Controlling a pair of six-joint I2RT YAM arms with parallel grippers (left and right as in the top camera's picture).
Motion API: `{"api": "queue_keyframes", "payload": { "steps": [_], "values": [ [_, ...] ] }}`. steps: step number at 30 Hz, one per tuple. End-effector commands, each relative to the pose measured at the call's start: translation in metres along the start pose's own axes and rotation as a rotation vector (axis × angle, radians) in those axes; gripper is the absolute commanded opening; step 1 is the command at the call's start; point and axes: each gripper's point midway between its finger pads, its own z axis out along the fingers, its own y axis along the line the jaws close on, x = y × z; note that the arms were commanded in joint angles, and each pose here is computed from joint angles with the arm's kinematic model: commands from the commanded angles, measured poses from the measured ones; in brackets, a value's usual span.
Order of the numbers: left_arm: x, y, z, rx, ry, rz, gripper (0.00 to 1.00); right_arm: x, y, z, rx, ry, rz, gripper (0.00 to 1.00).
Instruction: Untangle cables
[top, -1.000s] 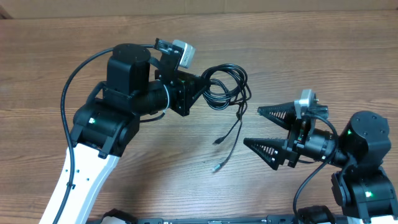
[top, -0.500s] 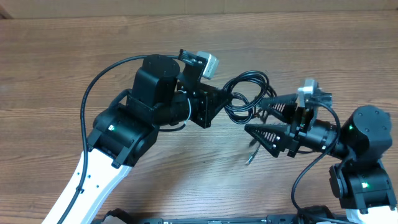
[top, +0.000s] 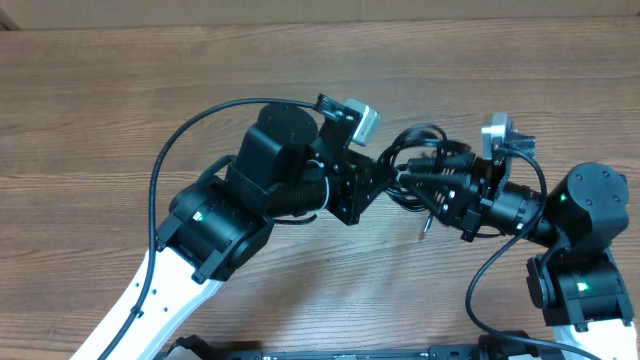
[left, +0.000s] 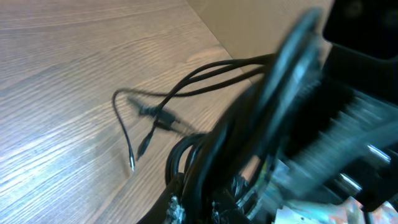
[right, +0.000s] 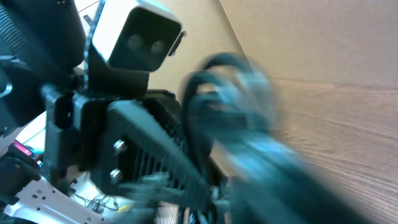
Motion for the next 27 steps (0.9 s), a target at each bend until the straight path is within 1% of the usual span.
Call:
{"api": "queue_keyframes", "payload": {
  "steps": [1, 3, 4, 5, 7, 10, 12, 16, 18, 20, 21, 24, 25, 27],
  "values": [
    [-0.001, -0.008, 0.001, 0.028, 0.004, 0.012, 0.14, -0.008, 0.012, -0.001, -0.028, -0.009, -0.026, 0.04],
    [-0.004, 0.002, 0.001, -0.025, -0.016, 0.008, 0.32, -0.008, 0.011, -0.002, -0.027, -0.009, -0.026, 0.04],
    [-0.006, 0.008, -0.001, -0.05, -0.024, 0.001, 0.51, -0.008, 0.011, -0.002, -0.026, -0.01, -0.027, 0.04],
    [-0.008, 0.016, -0.004, -0.069, -0.029, -0.013, 0.63, -0.009, 0.011, -0.002, -0.027, -0.011, -0.028, 0.04],
    [-0.012, 0.032, -0.011, -0.108, -0.041, -0.043, 0.73, -0.009, 0.012, -0.002, -0.027, -0.012, -0.031, 0.04],
    [-0.02, 0.063, -0.029, -0.185, -0.073, -0.104, 0.75, -0.009, 0.012, -0.002, -0.03, -0.013, -0.034, 0.04],
    [-0.026, 0.074, -0.039, -0.188, -0.09, -0.128, 0.73, -0.009, 0.017, -0.002, -0.058, -0.008, -0.05, 0.04],
    [-0.03, 0.068, -0.043, -0.118, -0.086, -0.028, 0.72, -0.009, 0.031, -0.003, -0.126, 0.005, -0.091, 0.04],
    [-0.029, 0.066, -0.042, -0.111, -0.079, 0.016, 0.71, -0.009, 0.032, -0.003, -0.133, 0.007, -0.094, 0.04],
    [-0.027, 0.059, -0.041, -0.07, -0.063, 0.056, 0.66, -0.01, 0.032, -0.003, -0.132, 0.005, -0.095, 0.04],
    [-0.026, 0.055, -0.041, -0.048, -0.057, 0.068, 0.66, -0.011, 0.03, -0.003, -0.121, -0.002, -0.086, 0.04],
    [-0.023, 0.047, -0.041, 0.003, -0.042, 0.069, 0.6, -0.018, 0.025, -0.002, -0.092, -0.027, -0.038, 0.04],
    [-0.021, 0.041, -0.041, 0.035, -0.033, 0.081, 0.53, -0.021, 0.025, -0.001, -0.094, -0.037, -0.022, 0.04],
    [-0.014, 0.027, -0.042, 0.121, -0.006, 0.15, 0.49, -0.028, 0.015, 0.001, -0.057, -0.065, 0.049, 0.04]
  ]
}}
